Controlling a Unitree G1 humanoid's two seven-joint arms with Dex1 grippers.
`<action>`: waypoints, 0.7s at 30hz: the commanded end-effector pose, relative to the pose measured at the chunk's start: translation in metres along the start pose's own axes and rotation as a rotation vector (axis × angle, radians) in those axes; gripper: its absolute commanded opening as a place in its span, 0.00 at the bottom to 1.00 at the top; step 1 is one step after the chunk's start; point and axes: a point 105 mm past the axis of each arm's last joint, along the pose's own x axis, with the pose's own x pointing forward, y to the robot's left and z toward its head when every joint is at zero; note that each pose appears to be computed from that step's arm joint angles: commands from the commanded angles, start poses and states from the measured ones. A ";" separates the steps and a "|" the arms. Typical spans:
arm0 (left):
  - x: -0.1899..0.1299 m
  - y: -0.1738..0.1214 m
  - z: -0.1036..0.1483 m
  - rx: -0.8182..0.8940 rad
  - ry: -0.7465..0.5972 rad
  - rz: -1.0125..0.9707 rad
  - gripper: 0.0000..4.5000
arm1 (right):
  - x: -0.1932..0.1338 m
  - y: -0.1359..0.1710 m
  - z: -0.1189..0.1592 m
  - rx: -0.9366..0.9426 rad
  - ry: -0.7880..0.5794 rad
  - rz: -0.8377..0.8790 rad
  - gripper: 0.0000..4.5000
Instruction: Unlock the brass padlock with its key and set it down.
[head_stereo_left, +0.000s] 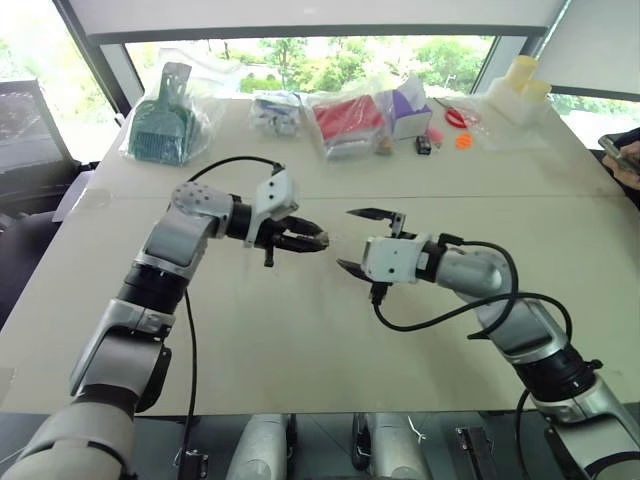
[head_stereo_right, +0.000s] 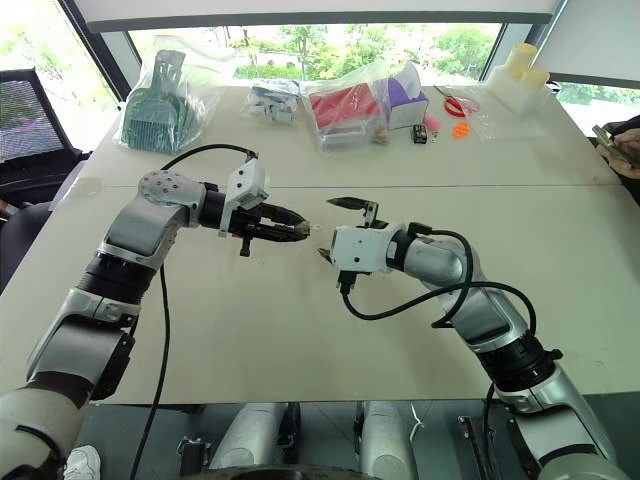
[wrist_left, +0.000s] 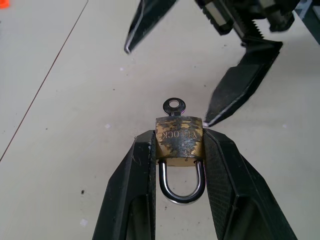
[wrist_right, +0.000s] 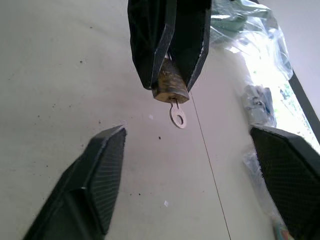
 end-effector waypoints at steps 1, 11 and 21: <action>-0.003 0.002 0.019 0.050 -0.046 0.011 0.16 | 0.005 -0.011 0.011 -0.061 -0.038 -0.040 0.46; -0.002 -0.001 0.019 0.092 -0.040 0.025 0.16 | 0.010 -0.010 0.017 -0.046 -0.062 0.004 0.01; 0.001 -0.004 0.025 0.465 0.002 0.023 0.16 | 0.003 0.011 0.023 0.314 -0.049 0.291 0.01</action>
